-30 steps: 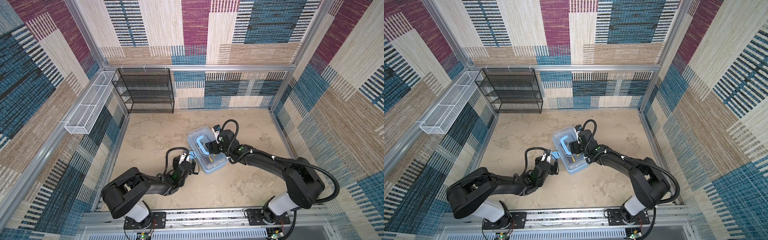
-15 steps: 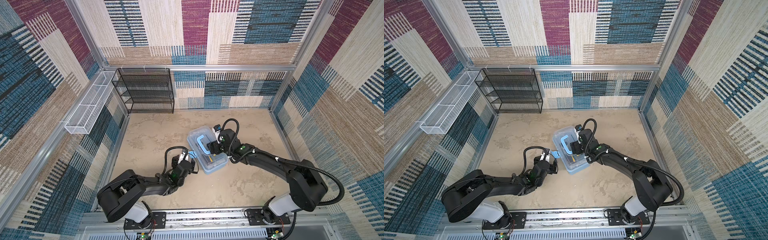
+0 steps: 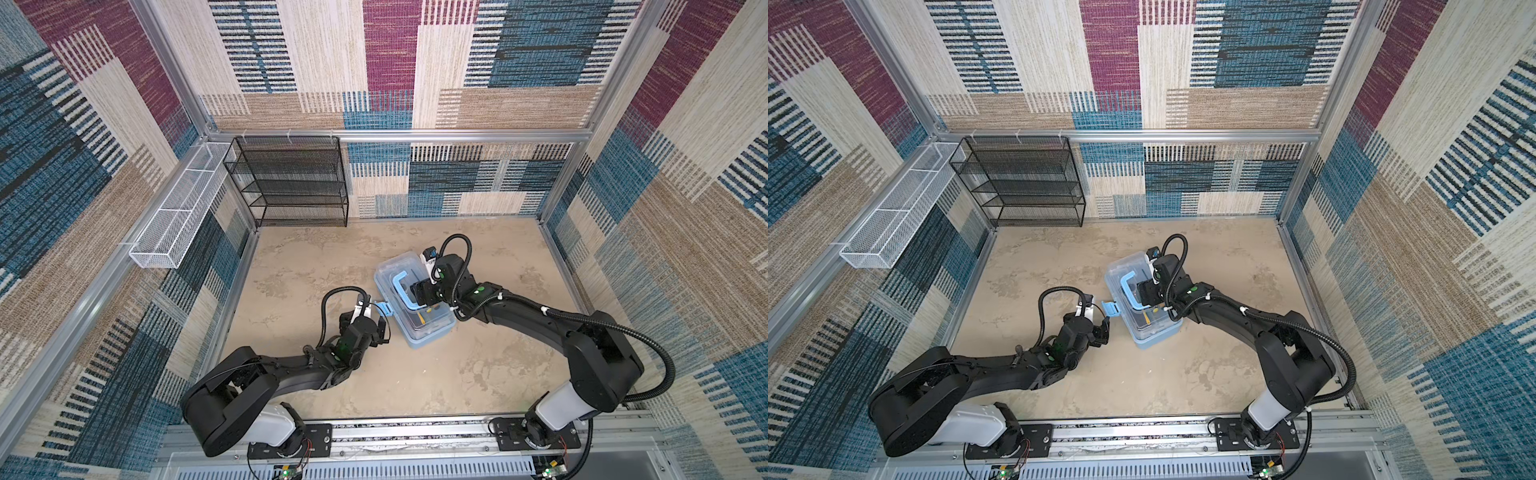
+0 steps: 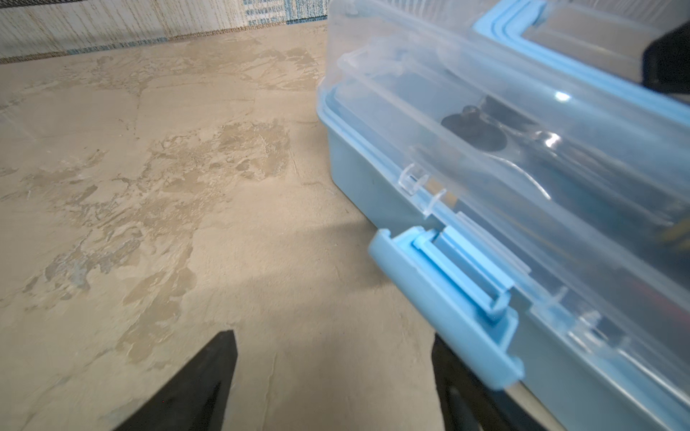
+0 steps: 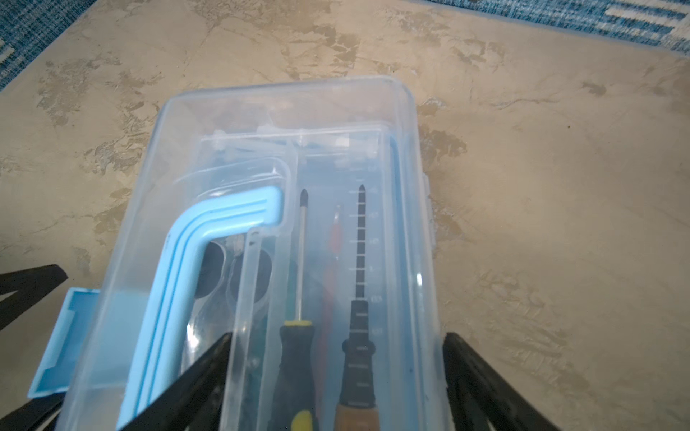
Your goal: Pack the tool kit
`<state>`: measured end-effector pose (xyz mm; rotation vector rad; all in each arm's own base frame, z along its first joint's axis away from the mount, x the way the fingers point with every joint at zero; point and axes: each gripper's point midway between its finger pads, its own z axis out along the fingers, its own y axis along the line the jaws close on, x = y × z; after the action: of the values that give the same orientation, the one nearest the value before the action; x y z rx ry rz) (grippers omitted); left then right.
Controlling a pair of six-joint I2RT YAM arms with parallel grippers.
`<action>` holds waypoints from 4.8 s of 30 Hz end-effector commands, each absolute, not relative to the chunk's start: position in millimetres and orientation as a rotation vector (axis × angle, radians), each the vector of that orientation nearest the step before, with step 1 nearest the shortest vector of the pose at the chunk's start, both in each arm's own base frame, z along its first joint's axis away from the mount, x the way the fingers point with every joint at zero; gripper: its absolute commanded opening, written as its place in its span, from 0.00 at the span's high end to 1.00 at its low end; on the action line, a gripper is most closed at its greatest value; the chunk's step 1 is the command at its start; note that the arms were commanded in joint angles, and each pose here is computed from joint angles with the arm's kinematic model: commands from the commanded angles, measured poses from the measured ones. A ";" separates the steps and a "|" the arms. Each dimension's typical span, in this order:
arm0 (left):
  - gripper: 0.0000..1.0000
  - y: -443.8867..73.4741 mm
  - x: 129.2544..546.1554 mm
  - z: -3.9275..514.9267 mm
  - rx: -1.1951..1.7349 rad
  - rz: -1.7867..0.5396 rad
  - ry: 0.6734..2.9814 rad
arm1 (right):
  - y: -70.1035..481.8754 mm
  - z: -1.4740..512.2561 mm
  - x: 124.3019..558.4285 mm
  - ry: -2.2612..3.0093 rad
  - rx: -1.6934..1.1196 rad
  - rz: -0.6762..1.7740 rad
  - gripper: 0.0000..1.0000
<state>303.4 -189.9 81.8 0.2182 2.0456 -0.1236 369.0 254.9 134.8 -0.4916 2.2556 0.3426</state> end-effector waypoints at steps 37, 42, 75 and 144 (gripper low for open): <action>0.14 -186.2 309.3 89.7 0.133 -0.357 2.070 | 320.9 186.8 348.7 2.140 -0.579 0.479 0.69; 0.14 -187.0 314.2 94.0 0.121 -0.392 2.067 | 338.4 181.9 343.2 2.143 -0.620 0.501 0.81; 0.15 -198.7 322.3 95.1 0.107 -0.509 2.070 | 370.2 153.3 315.3 2.216 -0.789 0.597 0.92; 0.16 -198.2 322.2 82.5 0.082 -0.534 2.107 | 359.8 138.8 325.5 2.319 -0.743 0.303 0.87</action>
<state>319.9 -194.9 76.5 0.0945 2.1322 -0.4995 323.8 365.5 133.6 -0.7809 2.3115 0.3303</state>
